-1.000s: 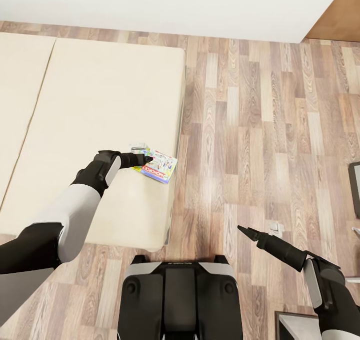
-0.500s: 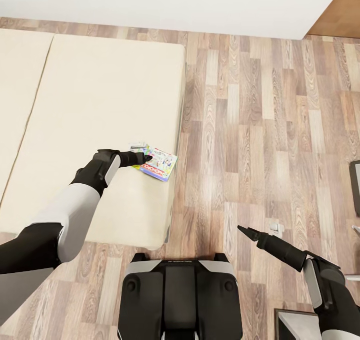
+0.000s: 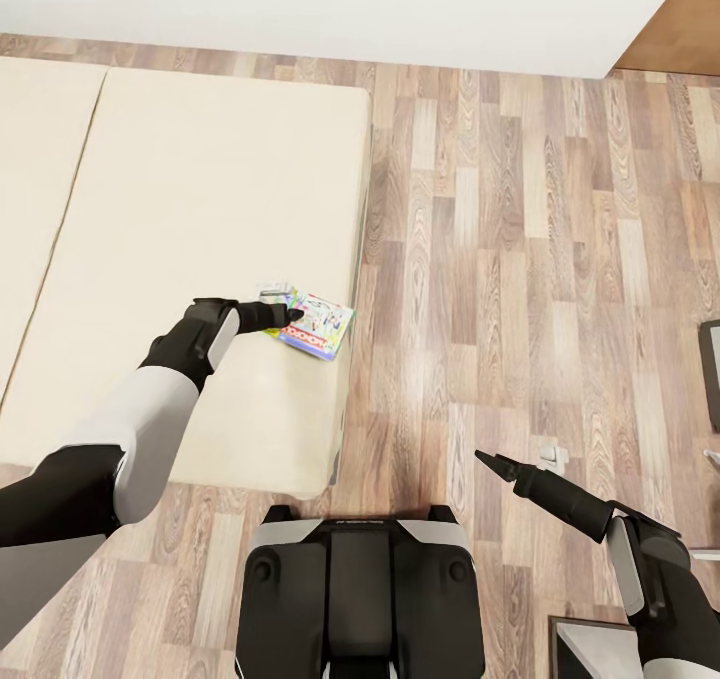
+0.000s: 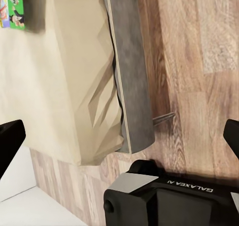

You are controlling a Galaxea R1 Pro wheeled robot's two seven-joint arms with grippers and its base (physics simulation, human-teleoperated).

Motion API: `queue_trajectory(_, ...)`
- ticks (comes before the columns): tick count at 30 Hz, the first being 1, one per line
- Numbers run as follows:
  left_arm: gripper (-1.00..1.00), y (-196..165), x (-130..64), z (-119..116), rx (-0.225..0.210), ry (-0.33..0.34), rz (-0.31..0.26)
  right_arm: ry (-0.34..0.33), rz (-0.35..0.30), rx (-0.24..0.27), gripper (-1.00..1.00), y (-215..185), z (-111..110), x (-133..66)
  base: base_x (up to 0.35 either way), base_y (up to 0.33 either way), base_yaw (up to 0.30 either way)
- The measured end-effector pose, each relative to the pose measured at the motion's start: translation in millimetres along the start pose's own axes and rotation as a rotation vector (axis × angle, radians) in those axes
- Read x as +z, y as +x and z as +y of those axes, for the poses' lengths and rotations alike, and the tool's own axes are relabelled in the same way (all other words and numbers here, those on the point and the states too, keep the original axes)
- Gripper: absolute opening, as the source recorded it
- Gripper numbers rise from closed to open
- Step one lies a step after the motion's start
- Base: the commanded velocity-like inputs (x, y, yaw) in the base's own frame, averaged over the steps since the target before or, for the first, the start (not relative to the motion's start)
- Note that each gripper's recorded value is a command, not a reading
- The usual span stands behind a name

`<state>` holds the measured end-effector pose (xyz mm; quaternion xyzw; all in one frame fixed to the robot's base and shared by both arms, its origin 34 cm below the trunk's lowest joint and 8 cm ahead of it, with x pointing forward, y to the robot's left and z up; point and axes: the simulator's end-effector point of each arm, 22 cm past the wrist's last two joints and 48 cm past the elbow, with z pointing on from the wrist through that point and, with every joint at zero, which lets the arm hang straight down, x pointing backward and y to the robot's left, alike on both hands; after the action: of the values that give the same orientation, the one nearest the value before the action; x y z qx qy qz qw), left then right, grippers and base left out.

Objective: Put all the toys in the child's room - the three board games (two on the bed and one on the table), the two jigsaw puzzles on the table, and the tennis ball on the table - inside the toy box on the table in the child's room.

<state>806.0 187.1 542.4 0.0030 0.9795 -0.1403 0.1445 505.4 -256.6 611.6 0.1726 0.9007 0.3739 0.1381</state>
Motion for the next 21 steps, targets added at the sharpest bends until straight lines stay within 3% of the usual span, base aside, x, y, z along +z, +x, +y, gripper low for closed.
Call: queue_trajectory(21, 1.0, 1.2, 0.2, 1.2, -0.004, -0.002, 0.002, -0.002, 0.0, 0.0, 1.0, 0.0, 0.4, 0.0, 0.0, 0.0, 0.0)
